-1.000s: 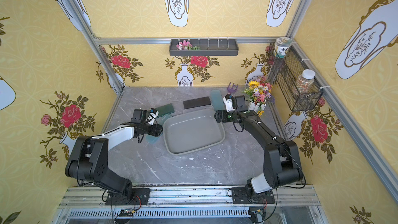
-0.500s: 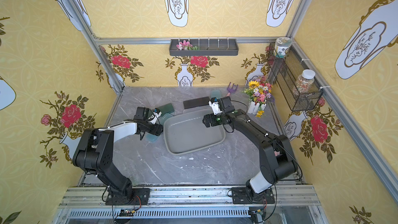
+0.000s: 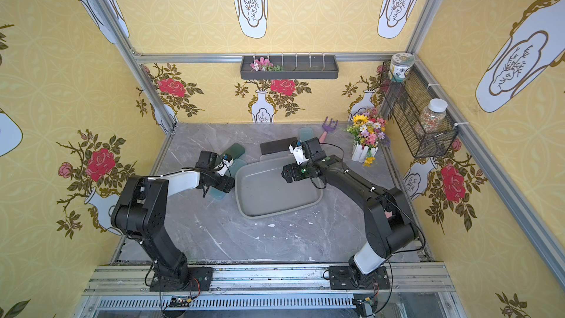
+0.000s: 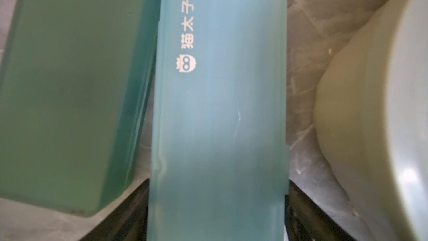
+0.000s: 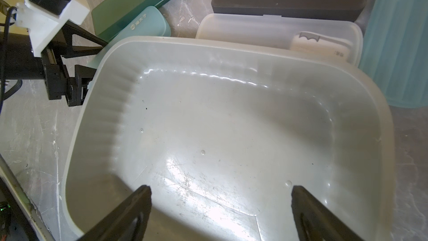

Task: Put the pencil case into the storage box
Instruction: Pick up the pencil case from the center of the board.

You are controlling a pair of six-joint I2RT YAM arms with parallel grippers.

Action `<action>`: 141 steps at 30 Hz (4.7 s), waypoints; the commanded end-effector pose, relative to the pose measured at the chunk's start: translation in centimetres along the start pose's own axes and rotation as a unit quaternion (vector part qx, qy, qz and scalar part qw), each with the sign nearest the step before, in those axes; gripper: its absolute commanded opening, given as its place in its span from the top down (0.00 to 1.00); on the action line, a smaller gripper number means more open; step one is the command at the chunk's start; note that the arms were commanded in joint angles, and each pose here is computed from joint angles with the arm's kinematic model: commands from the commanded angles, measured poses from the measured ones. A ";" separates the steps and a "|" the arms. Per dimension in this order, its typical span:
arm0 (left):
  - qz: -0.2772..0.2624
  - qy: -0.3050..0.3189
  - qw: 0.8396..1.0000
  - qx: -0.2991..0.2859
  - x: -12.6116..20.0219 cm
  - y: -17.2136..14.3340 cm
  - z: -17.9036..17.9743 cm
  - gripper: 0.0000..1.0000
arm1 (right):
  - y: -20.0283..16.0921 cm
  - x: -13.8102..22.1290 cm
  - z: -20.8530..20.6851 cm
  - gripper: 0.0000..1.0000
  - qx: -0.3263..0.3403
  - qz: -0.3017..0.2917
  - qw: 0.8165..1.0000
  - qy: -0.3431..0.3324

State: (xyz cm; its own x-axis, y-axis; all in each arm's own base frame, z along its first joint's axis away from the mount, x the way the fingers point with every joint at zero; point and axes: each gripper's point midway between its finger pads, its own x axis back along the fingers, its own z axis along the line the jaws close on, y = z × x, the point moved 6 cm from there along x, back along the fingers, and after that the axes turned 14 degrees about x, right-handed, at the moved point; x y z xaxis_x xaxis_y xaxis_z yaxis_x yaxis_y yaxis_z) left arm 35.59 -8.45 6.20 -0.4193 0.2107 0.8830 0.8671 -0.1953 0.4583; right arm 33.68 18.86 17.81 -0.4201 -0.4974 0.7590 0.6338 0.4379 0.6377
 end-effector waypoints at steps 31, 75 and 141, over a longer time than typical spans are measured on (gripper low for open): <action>0.034 0.063 0.994 0.086 1.3 -3.4 0.4 0.25 | 0.3 1.0 0.7 0.03 0.002 -0.020 1.000 -0.004; -0.099 0.022 0.993 0.066 10.8 1.9 -4.8 0.26 | 4.5 -1.4 2.4 0.03 -0.066 -0.094 0.992 0.054; -0.106 -0.125 0.986 -0.020 9.1 2.6 -16.9 0.24 | 6.7 -4.9 4.2 0.67 -0.189 -0.259 0.935 0.150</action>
State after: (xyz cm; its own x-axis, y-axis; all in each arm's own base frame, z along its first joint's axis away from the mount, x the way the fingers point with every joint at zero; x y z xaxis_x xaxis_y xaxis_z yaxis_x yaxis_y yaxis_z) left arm 29.64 -22.55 17.14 -0.5186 0.4418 0.7320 0.7698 -0.1314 0.6246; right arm 37.01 27.20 18.43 -0.5523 -0.7810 0.2916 0.6407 -0.1738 0.7479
